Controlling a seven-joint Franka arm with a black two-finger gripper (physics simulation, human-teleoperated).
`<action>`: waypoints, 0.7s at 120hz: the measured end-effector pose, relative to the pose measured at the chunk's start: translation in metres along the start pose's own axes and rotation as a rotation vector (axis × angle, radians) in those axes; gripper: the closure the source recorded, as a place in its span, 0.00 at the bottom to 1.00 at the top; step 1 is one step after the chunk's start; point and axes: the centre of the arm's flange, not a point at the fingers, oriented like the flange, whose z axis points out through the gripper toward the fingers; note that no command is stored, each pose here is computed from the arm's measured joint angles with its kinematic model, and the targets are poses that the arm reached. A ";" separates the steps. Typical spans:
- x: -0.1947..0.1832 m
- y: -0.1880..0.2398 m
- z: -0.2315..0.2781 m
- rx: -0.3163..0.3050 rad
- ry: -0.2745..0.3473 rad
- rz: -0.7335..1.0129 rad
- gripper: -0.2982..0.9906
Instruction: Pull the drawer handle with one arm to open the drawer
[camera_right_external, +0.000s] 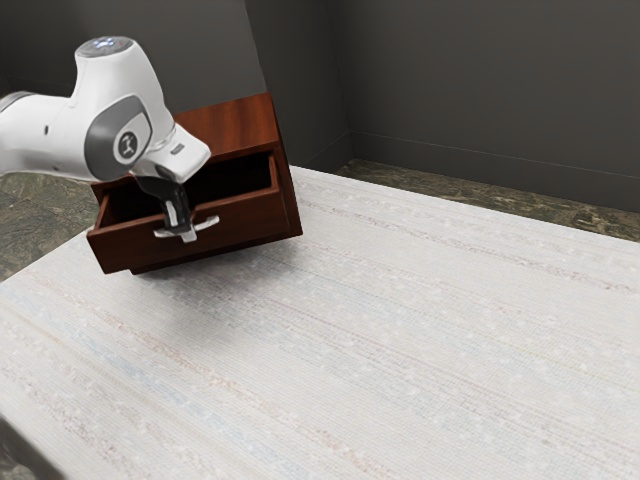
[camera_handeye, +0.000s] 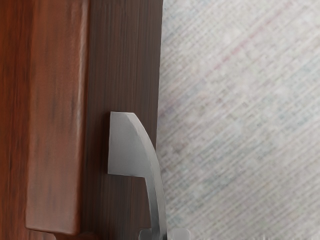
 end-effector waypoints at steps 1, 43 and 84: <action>0.000 0.001 0.000 -0.001 0.000 0.000 0.84; -0.002 0.020 -0.010 -0.009 0.005 -0.006 0.84; -0.002 0.039 -0.019 -0.012 0.011 -0.010 0.84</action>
